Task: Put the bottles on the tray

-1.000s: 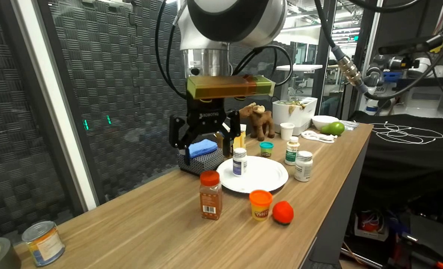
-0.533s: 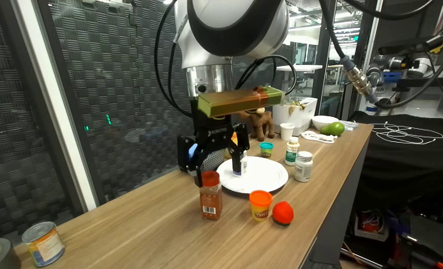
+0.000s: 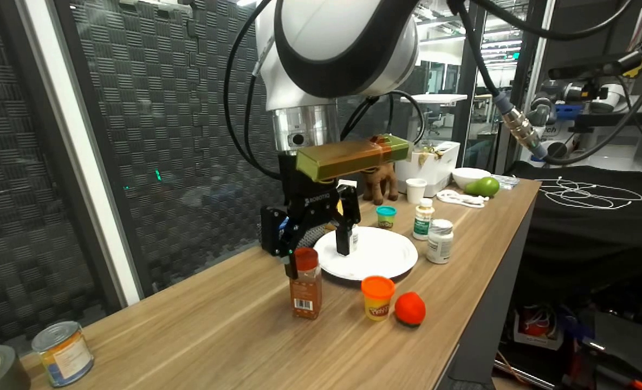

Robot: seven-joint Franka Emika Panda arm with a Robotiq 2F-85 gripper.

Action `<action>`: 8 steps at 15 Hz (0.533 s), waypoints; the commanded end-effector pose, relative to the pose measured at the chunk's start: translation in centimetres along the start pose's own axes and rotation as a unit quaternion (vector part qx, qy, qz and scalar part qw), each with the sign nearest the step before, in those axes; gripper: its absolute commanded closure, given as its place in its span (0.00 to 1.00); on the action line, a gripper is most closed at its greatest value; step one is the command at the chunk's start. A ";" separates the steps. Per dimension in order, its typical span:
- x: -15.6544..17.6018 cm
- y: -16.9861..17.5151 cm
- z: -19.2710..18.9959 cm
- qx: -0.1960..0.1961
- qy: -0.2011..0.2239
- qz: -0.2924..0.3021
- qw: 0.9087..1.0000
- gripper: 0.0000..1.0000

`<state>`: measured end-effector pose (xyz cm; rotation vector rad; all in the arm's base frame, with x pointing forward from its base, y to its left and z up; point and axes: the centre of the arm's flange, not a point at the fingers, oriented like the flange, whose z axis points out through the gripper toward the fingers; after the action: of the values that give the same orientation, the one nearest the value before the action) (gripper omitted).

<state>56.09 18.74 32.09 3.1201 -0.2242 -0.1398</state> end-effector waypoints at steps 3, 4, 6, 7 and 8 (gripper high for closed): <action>1.2 -0.1 0.4 0.011 0.027 -0.027 0.999 0.00; 1.3 -0.1 0.6 0.010 0.029 -0.028 0.999 0.00; 1.5 -0.1 0.7 0.008 0.036 -0.027 0.999 0.08; 1.7 0.0 0.7 0.009 0.041 -0.025 0.999 0.27; 1.8 -0.1 0.6 0.009 0.043 -0.025 0.999 0.34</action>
<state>57.05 18.60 30.87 3.1398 -0.1660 -0.0665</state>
